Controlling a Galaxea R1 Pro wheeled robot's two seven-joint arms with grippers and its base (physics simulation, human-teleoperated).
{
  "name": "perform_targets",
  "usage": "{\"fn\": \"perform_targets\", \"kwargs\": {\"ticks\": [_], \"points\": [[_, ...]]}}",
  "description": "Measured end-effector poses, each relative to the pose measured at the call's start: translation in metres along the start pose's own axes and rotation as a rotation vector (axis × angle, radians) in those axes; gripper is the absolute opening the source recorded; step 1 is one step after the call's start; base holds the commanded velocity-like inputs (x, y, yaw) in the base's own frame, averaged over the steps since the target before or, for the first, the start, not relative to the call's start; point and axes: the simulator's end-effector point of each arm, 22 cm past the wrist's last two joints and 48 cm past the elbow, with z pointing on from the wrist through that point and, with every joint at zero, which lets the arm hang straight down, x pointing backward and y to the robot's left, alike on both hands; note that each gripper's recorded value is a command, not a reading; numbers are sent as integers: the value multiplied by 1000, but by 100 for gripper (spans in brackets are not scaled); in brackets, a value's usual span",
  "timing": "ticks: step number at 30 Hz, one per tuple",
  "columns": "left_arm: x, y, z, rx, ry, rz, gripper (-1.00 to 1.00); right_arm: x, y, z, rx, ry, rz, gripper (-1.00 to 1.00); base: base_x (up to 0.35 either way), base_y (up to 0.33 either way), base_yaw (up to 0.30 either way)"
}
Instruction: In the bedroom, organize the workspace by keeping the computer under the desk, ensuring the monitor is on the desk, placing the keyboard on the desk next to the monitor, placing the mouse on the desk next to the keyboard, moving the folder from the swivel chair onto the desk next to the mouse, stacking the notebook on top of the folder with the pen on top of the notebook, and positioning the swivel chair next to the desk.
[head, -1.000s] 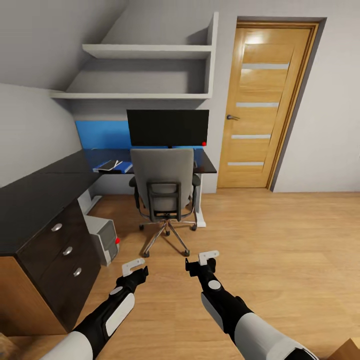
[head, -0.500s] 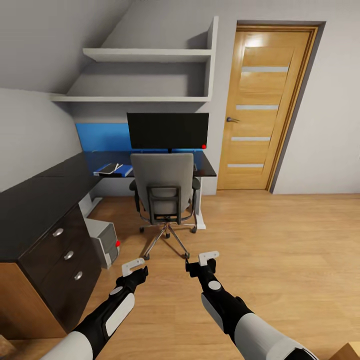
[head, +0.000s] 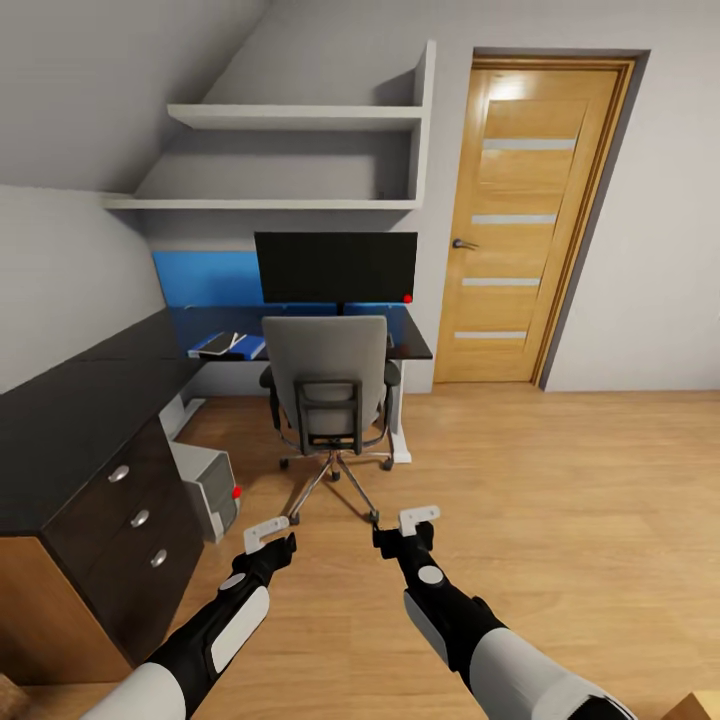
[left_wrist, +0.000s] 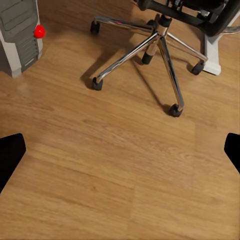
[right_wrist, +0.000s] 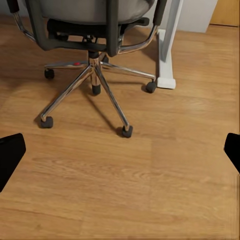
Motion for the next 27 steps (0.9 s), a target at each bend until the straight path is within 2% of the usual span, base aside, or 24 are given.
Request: {"fn": "perform_targets", "kwargs": {"ticks": [14, 19, 27], "points": [[-19, -1, -12, -10, 7, 6, 100, -15, -9, -11, 14, -35, 5, 100, 0, 0, 0], [11, 30, -13, -83, 81, 38, 100, -23, -13, -16, 21, -65, 11, 100, 0, 0, 0], [76, 88, -31, -219, 235, 94, 100, -22, -41, -25, 57, -79, -2, 100, 0, 0, 0]]}}
